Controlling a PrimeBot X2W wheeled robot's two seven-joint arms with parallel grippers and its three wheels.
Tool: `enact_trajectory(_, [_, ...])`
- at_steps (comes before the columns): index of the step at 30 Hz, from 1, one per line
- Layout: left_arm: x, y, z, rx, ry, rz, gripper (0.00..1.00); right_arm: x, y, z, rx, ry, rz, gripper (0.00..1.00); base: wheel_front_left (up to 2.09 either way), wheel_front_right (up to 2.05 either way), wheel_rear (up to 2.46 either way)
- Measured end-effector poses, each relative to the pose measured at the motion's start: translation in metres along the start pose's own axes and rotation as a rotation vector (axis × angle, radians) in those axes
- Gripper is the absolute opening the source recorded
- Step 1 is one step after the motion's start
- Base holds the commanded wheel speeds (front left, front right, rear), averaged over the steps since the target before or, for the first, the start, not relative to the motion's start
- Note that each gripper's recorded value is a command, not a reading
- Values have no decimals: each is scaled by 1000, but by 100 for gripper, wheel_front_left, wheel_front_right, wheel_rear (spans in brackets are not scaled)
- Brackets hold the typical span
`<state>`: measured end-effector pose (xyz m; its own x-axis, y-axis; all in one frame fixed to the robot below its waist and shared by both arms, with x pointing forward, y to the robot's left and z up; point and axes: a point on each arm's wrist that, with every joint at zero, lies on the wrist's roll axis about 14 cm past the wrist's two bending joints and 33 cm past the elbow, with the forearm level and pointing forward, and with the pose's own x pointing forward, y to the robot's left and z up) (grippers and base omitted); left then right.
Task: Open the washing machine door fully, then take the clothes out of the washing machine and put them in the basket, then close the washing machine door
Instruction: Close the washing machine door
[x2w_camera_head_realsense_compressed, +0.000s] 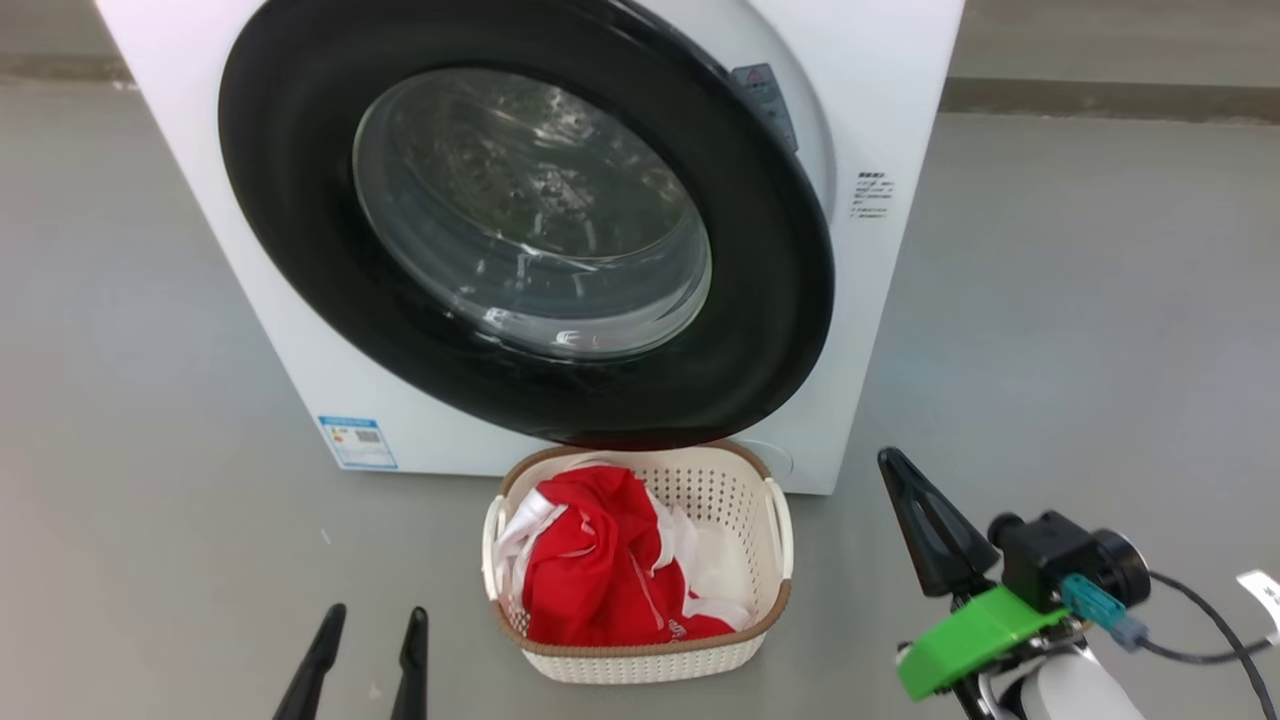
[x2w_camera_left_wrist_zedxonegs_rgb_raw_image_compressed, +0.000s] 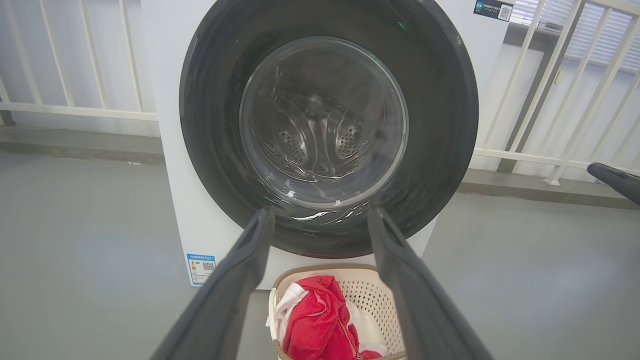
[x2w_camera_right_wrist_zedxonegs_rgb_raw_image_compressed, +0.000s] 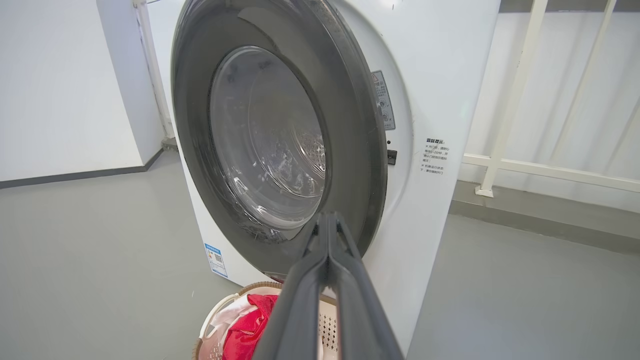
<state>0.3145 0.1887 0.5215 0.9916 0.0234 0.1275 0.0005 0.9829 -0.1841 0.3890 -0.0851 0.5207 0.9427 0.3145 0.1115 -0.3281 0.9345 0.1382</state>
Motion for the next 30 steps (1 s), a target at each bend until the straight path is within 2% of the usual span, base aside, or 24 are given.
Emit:
enact_trajectory(9, [11, -6, -1, -6, 5, -11, 100, 41, 12, -2, -27, 13, 68, 0, 0, 0, 0])
enact_trajectory(14, [17, -6, -10, -24, 35, -7, 100, 71, 18, -15, -33, 56, 105, 0, 0, 0, 0])
enact_trajectory(30, [45, -2, -33, -20, 88, 12, 100, 167, 32, -5, -53, 27, 181, 0, 0, 0, 0])
